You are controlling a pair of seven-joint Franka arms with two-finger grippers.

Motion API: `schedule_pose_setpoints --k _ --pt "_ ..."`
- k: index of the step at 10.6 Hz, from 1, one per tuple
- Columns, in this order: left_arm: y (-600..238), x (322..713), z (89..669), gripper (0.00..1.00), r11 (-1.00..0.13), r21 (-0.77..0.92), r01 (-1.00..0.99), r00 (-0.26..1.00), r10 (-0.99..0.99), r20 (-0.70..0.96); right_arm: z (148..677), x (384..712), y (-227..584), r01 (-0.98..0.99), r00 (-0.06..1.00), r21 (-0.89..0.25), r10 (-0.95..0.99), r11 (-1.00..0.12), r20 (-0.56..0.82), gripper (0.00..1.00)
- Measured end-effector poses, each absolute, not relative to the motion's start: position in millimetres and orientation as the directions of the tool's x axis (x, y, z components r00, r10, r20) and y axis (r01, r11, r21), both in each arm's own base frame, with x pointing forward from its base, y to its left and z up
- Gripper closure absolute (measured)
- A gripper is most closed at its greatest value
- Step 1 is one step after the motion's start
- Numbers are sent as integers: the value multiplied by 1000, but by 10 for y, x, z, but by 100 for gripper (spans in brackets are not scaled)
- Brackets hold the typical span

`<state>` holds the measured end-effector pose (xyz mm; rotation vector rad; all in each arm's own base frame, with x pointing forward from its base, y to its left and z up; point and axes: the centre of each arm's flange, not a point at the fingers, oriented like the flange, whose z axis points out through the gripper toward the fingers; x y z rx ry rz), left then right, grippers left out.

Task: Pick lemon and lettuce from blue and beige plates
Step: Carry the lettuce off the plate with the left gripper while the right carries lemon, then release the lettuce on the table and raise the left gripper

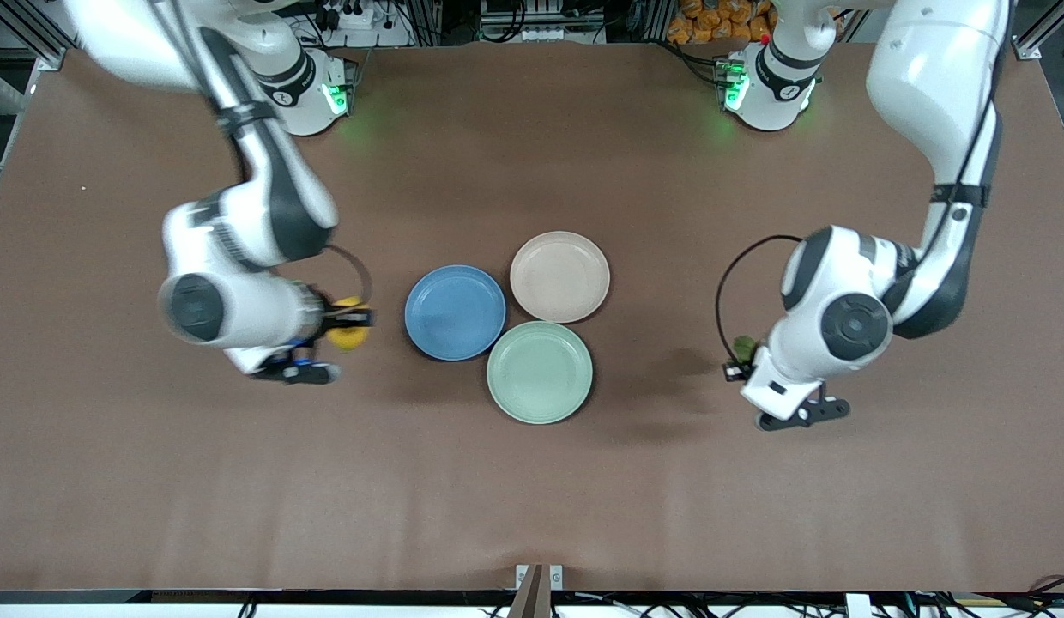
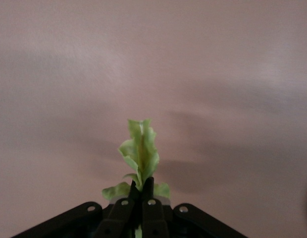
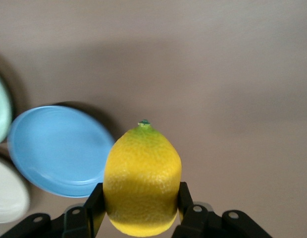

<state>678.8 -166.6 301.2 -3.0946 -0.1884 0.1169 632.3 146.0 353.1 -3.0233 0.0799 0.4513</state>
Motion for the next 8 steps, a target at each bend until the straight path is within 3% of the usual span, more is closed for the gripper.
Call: schedule_pose_setpoints --k 4,7,8 --pt "-1367 6926 2827 48 -995 -17 99 994 100 -53 3047 6297 201 -81 956 -57 -61 -995 -287 38" --pt "-1374 6985 3397 8 -995 -5 101 995 101 24 2706 6153 -205 -126 958 -32 -113 -992 -265 38" --pt "-1375 6948 3724 0 -995 -9 101 994 101 46 2565 6083 -272 -133 958 -29 -121 -991 -260 38"
